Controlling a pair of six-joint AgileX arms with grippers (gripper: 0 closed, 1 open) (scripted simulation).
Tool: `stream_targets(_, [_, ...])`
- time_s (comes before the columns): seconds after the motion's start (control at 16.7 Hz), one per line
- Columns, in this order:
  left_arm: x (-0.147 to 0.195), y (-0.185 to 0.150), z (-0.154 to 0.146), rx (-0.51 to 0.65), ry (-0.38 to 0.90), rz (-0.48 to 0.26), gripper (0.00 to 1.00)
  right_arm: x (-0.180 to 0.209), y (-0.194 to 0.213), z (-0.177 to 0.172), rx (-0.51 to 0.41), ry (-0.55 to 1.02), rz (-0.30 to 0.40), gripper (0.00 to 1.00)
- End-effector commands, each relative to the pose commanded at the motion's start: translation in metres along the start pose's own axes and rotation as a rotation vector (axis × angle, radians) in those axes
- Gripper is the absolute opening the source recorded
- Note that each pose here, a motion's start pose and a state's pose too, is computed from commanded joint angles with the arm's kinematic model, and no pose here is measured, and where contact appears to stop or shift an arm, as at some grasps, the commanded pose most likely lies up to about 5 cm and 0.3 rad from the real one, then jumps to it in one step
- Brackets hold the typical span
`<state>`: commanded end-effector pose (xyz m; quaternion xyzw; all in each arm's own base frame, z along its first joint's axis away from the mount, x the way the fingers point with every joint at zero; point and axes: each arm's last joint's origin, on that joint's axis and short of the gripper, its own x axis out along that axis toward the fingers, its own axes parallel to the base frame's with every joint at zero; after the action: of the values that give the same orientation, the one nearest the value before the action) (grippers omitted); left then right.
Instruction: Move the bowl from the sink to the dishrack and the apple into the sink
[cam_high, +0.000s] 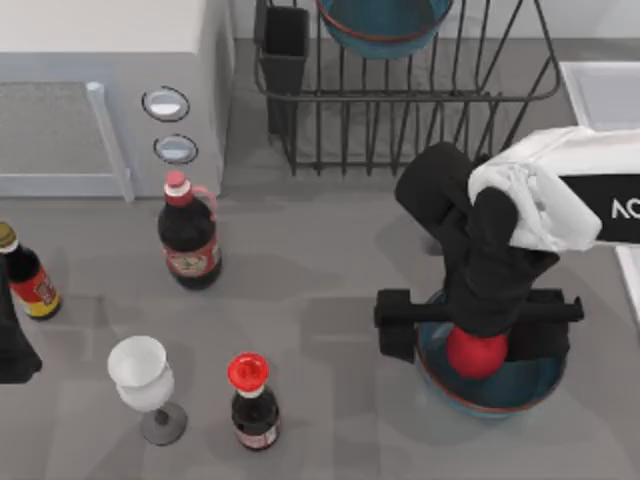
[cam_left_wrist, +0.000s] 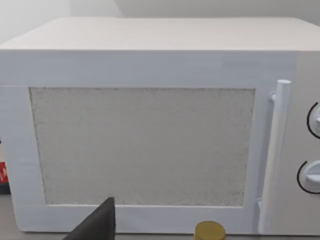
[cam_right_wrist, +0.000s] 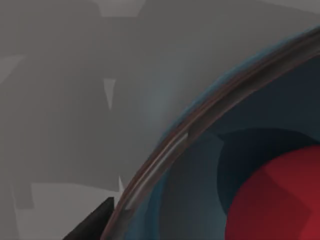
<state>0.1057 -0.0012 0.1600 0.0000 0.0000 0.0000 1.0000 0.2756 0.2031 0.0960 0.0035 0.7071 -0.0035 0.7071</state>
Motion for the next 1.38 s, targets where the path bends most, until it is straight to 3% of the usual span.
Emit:
stream_targets(0.6, [0.000,0.000,0.000,0.000,0.000,0.000,1.00,0.000,0.000,0.000,0.000,0.000,0.000,0.02])
stream_targets(1.08, [0.000,0.000,0.000,0.000,0.000,0.000,1.00,0.000,0.000,0.000,0.000,0.000,0.000,0.00])
stream_targets(1.14, [0.000,0.000,0.000,0.000,0.000,0.000,1.00,-0.027,0.002,0.001,-0.010,-0.054,0.015,0.00])
stream_targets(1.38, [0.000,0.000,0.000,0.000,0.000,0.000,1.00,-0.047,0.005,0.005,-0.006,-0.060,0.019,0.00])
